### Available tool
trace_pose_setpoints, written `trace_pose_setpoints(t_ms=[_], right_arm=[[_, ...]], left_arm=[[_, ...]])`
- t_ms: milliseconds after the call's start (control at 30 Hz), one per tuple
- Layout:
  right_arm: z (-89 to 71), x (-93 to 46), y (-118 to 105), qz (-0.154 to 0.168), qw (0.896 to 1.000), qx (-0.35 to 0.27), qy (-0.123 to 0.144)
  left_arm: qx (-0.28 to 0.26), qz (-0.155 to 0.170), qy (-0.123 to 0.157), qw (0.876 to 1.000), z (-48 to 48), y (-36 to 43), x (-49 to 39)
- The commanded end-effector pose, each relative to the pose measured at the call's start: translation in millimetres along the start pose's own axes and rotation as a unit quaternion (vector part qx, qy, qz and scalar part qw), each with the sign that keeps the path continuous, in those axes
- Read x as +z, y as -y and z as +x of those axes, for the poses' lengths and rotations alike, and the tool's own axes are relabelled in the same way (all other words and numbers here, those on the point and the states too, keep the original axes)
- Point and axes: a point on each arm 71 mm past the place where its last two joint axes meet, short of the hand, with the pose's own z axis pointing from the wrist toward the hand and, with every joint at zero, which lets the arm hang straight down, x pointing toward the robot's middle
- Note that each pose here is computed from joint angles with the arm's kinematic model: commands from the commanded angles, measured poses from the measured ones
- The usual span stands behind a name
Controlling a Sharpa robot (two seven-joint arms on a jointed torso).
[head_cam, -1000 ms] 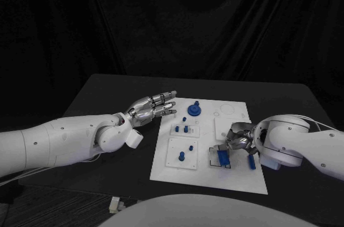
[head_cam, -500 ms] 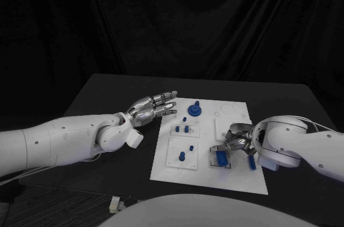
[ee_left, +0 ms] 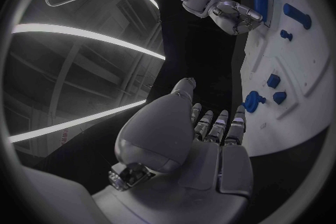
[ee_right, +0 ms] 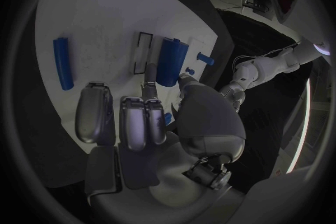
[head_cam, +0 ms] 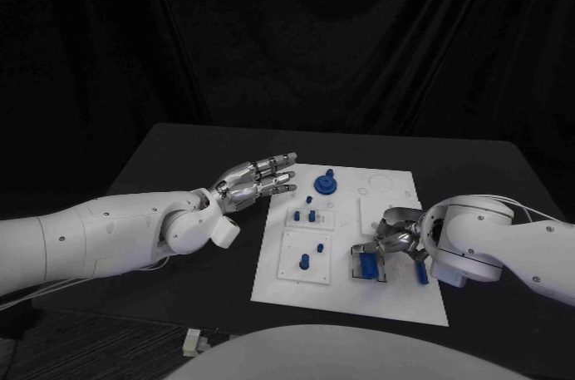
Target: Assemble the parts on the task board
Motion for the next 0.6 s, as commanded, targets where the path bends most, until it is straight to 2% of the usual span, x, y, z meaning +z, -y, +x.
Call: trace_pose_setpoints(t_ms=[33, 600], right_arm=[[1.9, 0.3, 2.0, 0.009, 1.000, -0.006, -0.003], [0.3, -2.8, 7.0, 0.010, 1.000, 0.005, 0.011]], left_arm=[[-0.006, 0.004, -0.007, 1.000, 2.1, 0.0, 0.7], [-0.008, 0.001, -0.009, 1.000, 2.3, -1.6, 0.5]])
